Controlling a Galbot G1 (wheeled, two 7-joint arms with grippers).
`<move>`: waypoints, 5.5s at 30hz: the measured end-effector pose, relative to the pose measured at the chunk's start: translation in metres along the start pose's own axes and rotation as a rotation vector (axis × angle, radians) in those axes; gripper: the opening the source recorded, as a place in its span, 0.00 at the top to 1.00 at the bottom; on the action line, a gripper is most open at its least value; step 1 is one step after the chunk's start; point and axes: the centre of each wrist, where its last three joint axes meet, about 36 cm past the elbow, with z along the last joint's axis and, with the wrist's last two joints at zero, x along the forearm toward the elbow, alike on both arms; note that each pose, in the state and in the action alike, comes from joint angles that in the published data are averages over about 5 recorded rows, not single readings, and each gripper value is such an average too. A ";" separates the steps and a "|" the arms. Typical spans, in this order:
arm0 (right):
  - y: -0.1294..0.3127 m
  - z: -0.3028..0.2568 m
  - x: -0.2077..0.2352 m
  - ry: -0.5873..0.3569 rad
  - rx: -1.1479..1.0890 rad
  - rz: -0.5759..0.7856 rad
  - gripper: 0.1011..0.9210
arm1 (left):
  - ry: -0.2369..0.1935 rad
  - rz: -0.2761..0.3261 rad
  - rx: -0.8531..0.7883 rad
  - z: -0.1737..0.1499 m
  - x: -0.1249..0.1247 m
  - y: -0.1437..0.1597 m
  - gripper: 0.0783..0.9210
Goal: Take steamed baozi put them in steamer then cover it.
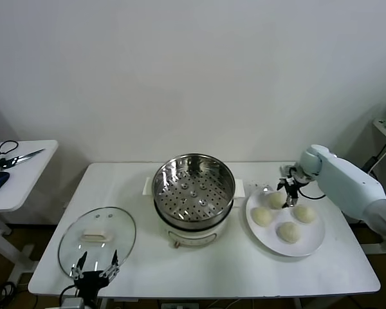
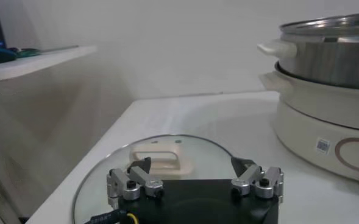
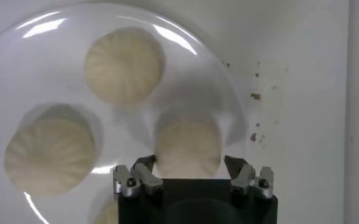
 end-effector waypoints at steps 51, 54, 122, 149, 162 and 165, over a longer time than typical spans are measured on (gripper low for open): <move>-0.044 -0.321 0.201 -0.136 1.393 0.045 0.33 | -0.022 0.008 -0.008 -0.006 0.005 -0.009 0.12; -0.047 -0.331 0.181 -0.129 1.418 0.040 0.33 | -0.022 0.008 -0.004 -0.006 0.004 -0.010 0.12; 0.037 -0.073 0.136 -0.099 0.161 -0.064 0.12 | -0.033 0.000 -0.005 -0.009 0.007 -0.014 0.12; 0.056 -0.083 0.006 -0.029 -0.039 -0.090 0.20 | -0.022 -0.025 -0.002 -0.003 0.011 -0.010 0.12; 0.037 -0.082 0.041 -0.037 -0.016 -0.074 0.26 | -0.024 -0.027 0.000 -0.007 0.012 -0.011 0.12; 0.022 -0.085 0.072 -0.040 0.010 -0.058 0.26 | -0.027 -0.023 0.003 -0.007 0.011 -0.013 0.12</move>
